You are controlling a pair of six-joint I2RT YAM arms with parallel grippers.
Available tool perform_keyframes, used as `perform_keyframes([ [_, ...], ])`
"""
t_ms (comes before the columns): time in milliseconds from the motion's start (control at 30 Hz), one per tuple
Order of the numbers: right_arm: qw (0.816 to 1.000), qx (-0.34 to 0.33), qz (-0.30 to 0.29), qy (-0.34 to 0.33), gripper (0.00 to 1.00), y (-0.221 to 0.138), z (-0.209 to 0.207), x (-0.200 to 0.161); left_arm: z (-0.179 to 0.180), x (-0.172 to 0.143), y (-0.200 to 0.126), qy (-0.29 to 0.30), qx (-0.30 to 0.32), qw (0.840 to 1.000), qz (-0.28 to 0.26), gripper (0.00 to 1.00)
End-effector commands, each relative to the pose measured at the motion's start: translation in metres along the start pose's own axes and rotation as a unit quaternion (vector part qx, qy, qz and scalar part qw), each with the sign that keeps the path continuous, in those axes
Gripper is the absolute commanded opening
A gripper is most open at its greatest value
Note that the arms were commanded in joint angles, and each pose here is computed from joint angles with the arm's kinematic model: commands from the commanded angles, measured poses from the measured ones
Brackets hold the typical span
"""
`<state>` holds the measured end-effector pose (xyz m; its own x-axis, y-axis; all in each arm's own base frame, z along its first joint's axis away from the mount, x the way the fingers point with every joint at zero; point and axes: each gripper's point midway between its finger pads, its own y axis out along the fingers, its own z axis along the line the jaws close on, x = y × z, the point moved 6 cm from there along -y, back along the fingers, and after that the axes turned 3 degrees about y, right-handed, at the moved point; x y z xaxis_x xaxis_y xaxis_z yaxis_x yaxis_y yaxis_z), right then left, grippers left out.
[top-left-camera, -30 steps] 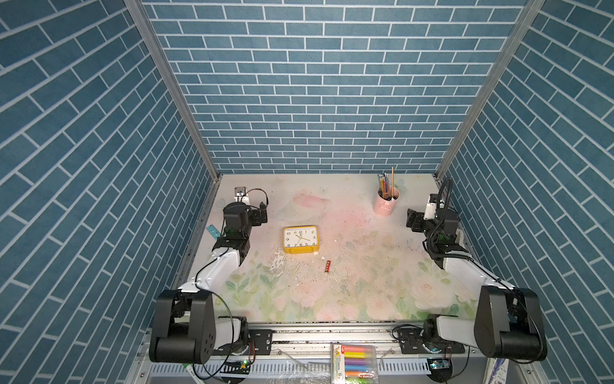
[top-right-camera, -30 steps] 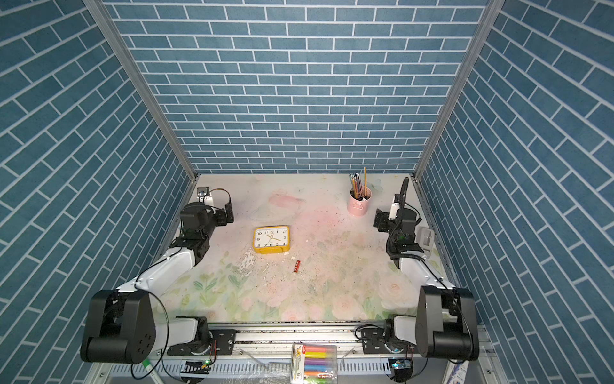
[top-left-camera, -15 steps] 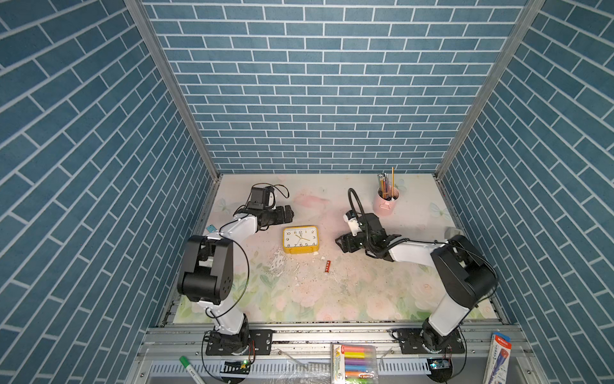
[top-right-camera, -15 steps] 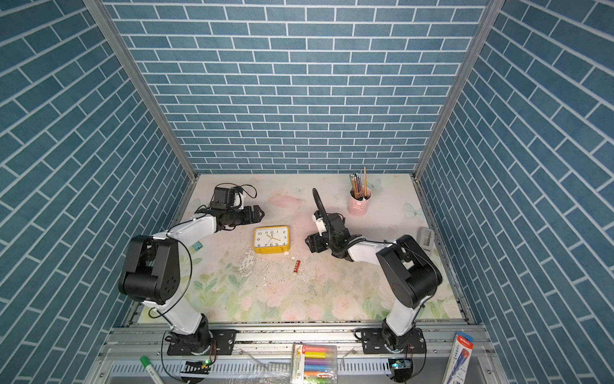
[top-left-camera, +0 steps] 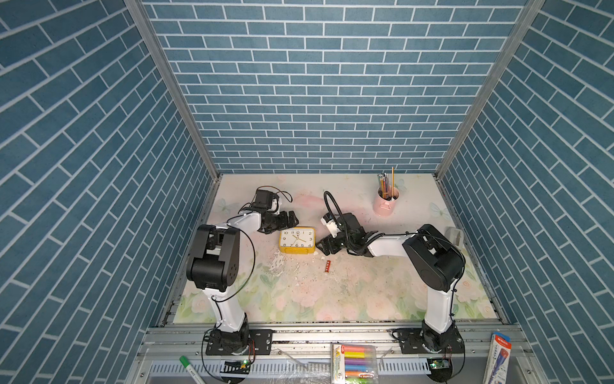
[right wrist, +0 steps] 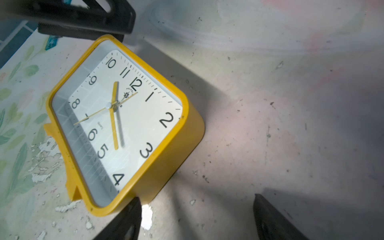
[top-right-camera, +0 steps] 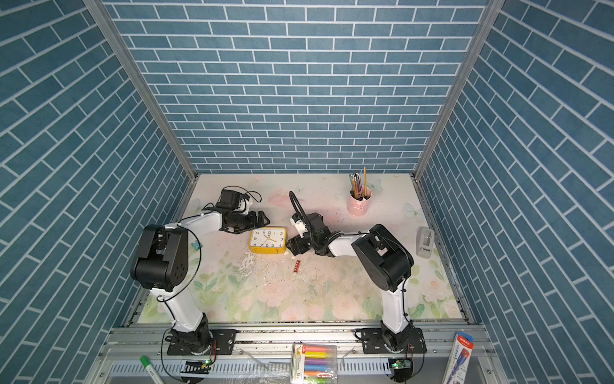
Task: Insert the battery into the alarm
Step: Adjust the alarm at the center of the board.
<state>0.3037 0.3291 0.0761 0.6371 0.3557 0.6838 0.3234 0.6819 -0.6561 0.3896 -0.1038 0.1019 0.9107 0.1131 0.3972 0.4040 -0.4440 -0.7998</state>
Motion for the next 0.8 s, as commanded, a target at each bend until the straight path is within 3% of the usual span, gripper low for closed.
perform_keyframes([
  [0,0.999,0.018,-0.001,-0.04,0.85,0.001,0.006,0.002,-0.004,-0.007,-0.006,-0.017,-0.008,1.0,-0.003,0.99],
  [233,0.996,0.029,-0.012,-0.089,0.88,-0.016,0.012,-0.008,-0.005,-0.015,-0.014,-0.022,-0.011,1.0,-0.01,0.99],
  [433,0.99,0.043,0.014,-0.13,0.9,-0.006,0.026,-0.015,-0.009,-0.016,-0.011,-0.024,-0.016,1.0,-0.009,0.99],
  [467,0.99,0.038,0.012,-0.132,0.98,-0.002,0.027,-0.013,-0.011,-0.017,-0.01,-0.022,-0.017,1.0,-0.009,0.99],
  [500,0.991,0.031,0.01,-0.131,0.99,0.001,0.027,-0.01,-0.012,-0.018,-0.01,-0.022,-0.018,1.0,-0.007,0.99],
  [767,0.996,-0.011,-0.009,-0.086,0.99,0.018,0.017,0.002,-0.027,-0.031,-0.005,-0.03,-0.042,0.999,-0.001,0.99],
])
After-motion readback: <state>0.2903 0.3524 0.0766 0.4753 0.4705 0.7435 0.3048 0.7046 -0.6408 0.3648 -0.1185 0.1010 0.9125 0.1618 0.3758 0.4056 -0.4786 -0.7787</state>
